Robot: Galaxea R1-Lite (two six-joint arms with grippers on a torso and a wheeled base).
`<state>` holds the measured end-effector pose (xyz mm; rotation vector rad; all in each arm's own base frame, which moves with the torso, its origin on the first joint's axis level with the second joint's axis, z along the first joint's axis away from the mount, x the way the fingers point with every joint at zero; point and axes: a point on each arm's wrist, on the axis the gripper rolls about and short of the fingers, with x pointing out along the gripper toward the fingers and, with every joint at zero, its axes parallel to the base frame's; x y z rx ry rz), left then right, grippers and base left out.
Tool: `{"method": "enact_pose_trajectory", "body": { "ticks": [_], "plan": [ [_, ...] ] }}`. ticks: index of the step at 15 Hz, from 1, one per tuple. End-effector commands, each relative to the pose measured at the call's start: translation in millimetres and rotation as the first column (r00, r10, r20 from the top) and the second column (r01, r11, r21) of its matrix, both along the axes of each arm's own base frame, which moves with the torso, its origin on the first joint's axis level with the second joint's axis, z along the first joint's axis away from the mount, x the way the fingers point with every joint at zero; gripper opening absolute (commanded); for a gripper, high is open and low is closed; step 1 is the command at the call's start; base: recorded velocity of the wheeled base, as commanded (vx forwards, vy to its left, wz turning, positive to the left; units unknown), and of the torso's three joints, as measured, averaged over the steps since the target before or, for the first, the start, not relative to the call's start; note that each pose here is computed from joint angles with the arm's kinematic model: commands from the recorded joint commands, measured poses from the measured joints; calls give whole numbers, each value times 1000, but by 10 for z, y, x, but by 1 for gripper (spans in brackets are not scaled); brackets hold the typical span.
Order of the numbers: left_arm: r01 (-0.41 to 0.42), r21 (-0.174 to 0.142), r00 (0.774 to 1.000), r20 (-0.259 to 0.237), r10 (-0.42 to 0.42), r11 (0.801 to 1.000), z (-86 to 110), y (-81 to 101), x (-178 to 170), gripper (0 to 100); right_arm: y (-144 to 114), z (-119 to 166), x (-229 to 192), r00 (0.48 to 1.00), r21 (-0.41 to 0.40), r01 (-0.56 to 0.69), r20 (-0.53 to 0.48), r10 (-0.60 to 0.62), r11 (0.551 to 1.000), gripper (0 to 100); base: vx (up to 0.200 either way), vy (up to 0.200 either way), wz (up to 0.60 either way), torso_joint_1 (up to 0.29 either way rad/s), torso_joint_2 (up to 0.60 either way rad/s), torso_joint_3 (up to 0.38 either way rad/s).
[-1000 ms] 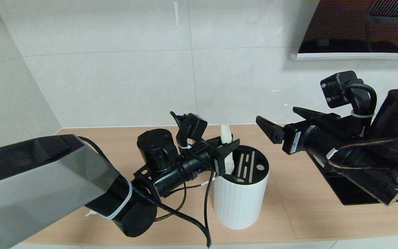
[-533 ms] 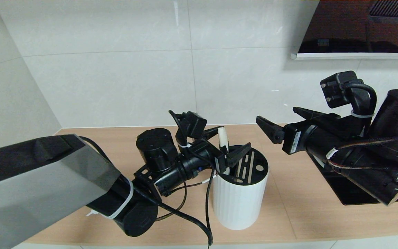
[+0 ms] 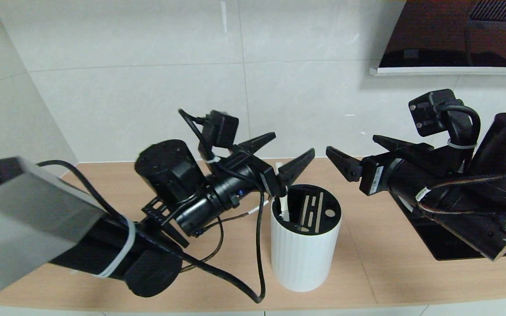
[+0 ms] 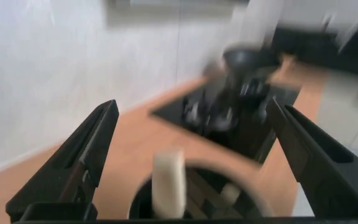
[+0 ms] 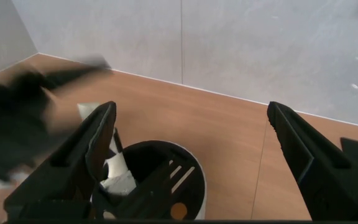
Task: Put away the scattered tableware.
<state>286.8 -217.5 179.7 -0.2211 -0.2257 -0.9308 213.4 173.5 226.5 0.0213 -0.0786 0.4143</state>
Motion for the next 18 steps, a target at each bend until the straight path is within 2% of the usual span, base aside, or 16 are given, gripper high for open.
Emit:
{"method": "enact_pose_trajectory", "body": {
  "ticks": [1, 2, 4, 6, 7, 9, 10, 11, 12, 15, 17, 18],
  "plan": [
    [36, -130, 997, 66, -27, 991, 686, 336, -456, 100, -23, 42, -24, 1000, 11, 1, 13, -1, 1000, 100, 0, 0, 0, 0, 0, 0],
    [34, -145, 997, 80, -22, 989, 832, 451, -590, 100, -58, 99, -66, 1000, 26, 1, 29, -1, 1000, 100, 0, 0, 0, 0, 0, 0],
    [-22, -167, 994, 102, 39, 986, 1046, 777, -817, 100, -184, 220, -218, 998, 56, 3, 67, -6, 998, 100, 0, 0, 0, 0, 0, 0],
    [-102, -188, 988, 98, 122, 977, 1197, 1072, -1044, 100, -381, 306, -427, 995, 86, 9, 99, -18, 996, 100, 0, 0, 0, 0, 0, 0],
    [-116, -193, 986, 94, 136, 974, 1231, 1191, -1192, 100, -546, 378, -541, 990, 115, 36, 130, -51, 993, 100, 0, 0, 0, 0, 0, 0],
    [-103, -219, 991, 62, 119, 970, 1187, 1295, -1369, 100, -746, 393, -746, 985, 139, 46, 161, -69, 989, 100, 0, 0, 0, 0, 0, 0],
    [-100, -243, 993, 30, 111, 965, 1068, 1442, -1606, 100, -1017, 257, -1062, 982, 136, 59, 169, -82, 989, 100, 0, 0, 0, 0, 0, 0],
    [-109, -248, 992, 28, 120, 963, 1028, 1508, -1691, 100, -1121, 197, -1149, 980, 135, 84, 168, -106, 987, 100, 0, 0, 0, 0, 0, 0],
    [-156, -255, 986, 15, 166, 954, 903, 1696, -1932, 100, -1395, -1, -1358, 965, 124, 195, 156, -213, 973, 100, 0, 0, 0, 0, 0, 0],
    [-208, -240, 977, -10, 212, 948, 681, 1975, -2507, 100, -1675, -170, -1814, 936, 146, 291, 161, -312, 946, 100, 0, 0, 0, 0, 0, 0],
    [-266, -212, 964, -48, 262, 940, 521, 2109, -2843, 100, -1776, -196, -2073, 923, 137, 321, 176, -342, 937, 100, 0, 0, 0, 0, 0, 0],
    [-307, -198, 952, -65, 300, 931, 378, 2171, -3060, 100, -1851, -177, -2286, 914, 148, 332, 193, -357, 932, 100, 0, 0, 0, 0, 0, 0]
  ]
}}
